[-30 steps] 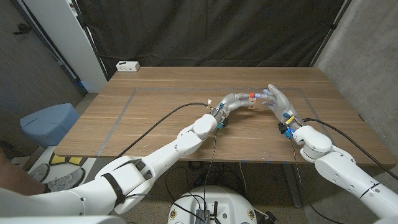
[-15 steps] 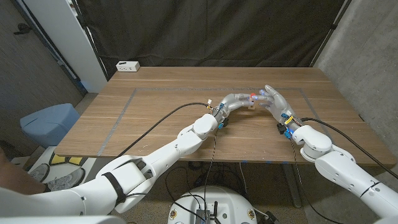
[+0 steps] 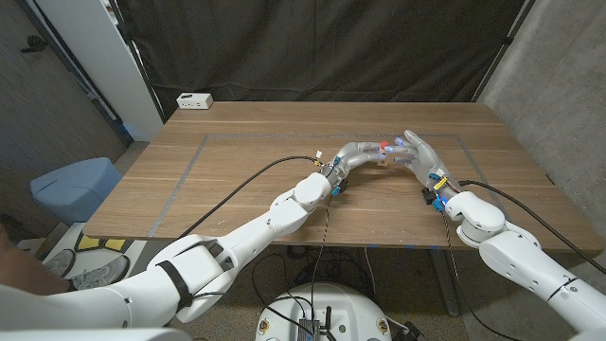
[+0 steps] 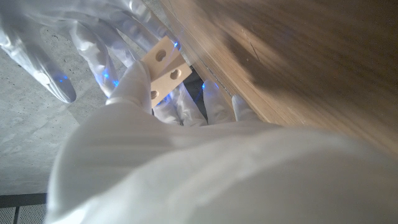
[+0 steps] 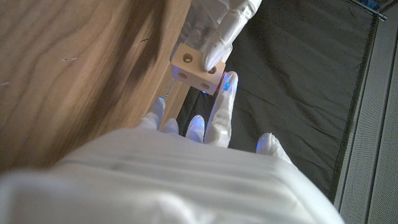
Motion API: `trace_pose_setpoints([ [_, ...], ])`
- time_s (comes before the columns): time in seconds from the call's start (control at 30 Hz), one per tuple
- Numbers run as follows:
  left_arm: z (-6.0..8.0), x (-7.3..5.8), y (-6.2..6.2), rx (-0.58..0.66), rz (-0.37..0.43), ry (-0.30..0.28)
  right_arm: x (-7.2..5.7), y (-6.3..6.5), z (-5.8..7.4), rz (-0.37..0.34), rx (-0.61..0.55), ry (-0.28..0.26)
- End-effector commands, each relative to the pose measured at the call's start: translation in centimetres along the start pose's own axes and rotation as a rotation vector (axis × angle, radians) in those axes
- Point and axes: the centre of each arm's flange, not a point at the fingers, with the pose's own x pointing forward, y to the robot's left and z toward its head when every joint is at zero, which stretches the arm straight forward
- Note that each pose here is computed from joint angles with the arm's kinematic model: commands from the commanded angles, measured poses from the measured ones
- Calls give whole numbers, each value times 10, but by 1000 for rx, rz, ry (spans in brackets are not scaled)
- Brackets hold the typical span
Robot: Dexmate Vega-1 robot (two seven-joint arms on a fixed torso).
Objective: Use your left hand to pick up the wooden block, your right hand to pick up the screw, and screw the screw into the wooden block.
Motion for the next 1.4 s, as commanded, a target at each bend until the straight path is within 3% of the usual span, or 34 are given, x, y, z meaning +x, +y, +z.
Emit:
trace_pose_setpoints([
  [0.03,0,1,2,2,4,-2,-2,-3,0,-56,-1,-7],
  [0.67,4,-3,0,8,1,-12,-3,-3,-1,-71,-5,-18],
  [1.4,4,-4,-3,10,-3,-8,5,-2,2,-10,-6,-23],
])
